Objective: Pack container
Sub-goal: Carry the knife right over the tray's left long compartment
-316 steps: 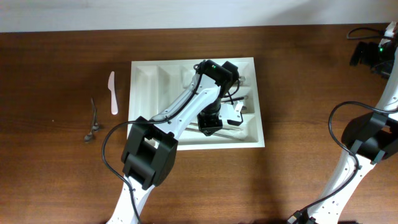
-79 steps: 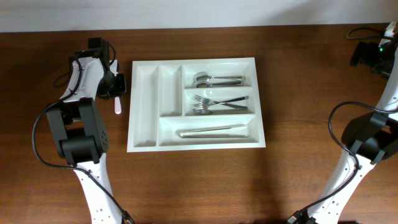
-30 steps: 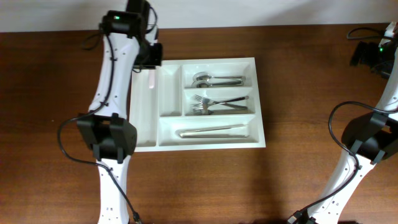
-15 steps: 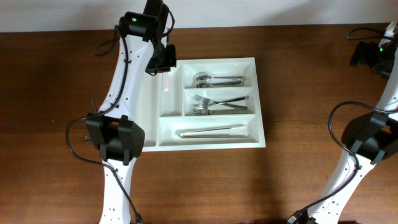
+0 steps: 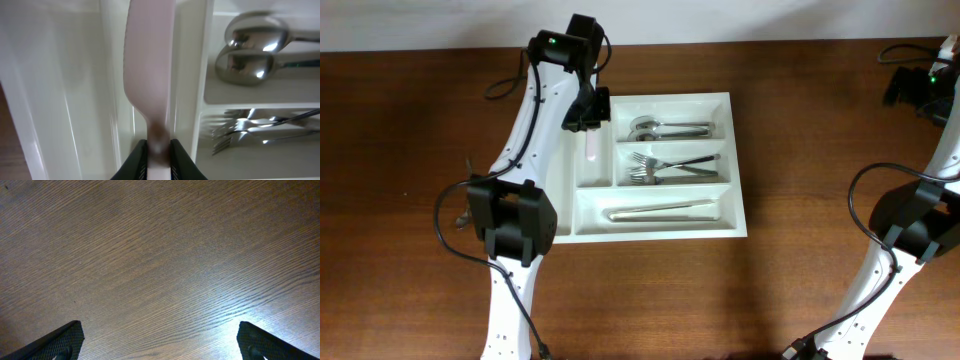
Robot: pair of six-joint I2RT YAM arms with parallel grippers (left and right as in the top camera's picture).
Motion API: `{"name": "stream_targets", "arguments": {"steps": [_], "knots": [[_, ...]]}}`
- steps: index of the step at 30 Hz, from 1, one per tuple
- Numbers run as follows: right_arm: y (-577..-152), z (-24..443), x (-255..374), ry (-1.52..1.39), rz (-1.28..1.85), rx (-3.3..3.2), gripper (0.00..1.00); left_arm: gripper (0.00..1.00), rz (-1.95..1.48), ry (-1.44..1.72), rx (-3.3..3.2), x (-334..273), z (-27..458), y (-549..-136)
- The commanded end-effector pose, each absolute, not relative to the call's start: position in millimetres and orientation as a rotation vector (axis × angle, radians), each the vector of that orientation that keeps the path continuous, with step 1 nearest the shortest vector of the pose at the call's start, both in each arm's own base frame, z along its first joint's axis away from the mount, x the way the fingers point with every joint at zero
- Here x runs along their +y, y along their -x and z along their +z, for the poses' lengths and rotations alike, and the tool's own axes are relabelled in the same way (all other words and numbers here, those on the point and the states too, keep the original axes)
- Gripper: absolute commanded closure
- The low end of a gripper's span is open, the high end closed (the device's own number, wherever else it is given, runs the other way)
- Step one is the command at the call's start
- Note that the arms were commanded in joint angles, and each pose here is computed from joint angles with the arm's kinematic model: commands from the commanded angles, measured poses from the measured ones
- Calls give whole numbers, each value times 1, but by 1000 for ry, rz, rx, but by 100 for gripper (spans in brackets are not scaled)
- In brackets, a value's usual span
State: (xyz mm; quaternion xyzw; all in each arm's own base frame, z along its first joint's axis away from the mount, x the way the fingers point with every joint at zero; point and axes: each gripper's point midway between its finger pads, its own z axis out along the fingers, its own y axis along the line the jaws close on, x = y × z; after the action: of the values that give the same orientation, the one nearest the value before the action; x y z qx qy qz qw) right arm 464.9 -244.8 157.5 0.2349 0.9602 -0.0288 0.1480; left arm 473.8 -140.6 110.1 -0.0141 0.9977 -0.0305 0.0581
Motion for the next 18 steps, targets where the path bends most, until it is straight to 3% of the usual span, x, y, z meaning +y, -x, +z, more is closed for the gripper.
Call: {"name": "stream_targets", "arguments": {"steps": [1,10,18], "knots": [[-461,176,-247,-679,-94,2725,1,85,-33,13,3076,-135,91,-466],[-461,176,-247,-679,-94,2725,1,85,-1,13,3125,-132,56,-459],[-461,176,-247,-679,-94,2725,2,85,-14,11,3097,-134,53,-466]]}}
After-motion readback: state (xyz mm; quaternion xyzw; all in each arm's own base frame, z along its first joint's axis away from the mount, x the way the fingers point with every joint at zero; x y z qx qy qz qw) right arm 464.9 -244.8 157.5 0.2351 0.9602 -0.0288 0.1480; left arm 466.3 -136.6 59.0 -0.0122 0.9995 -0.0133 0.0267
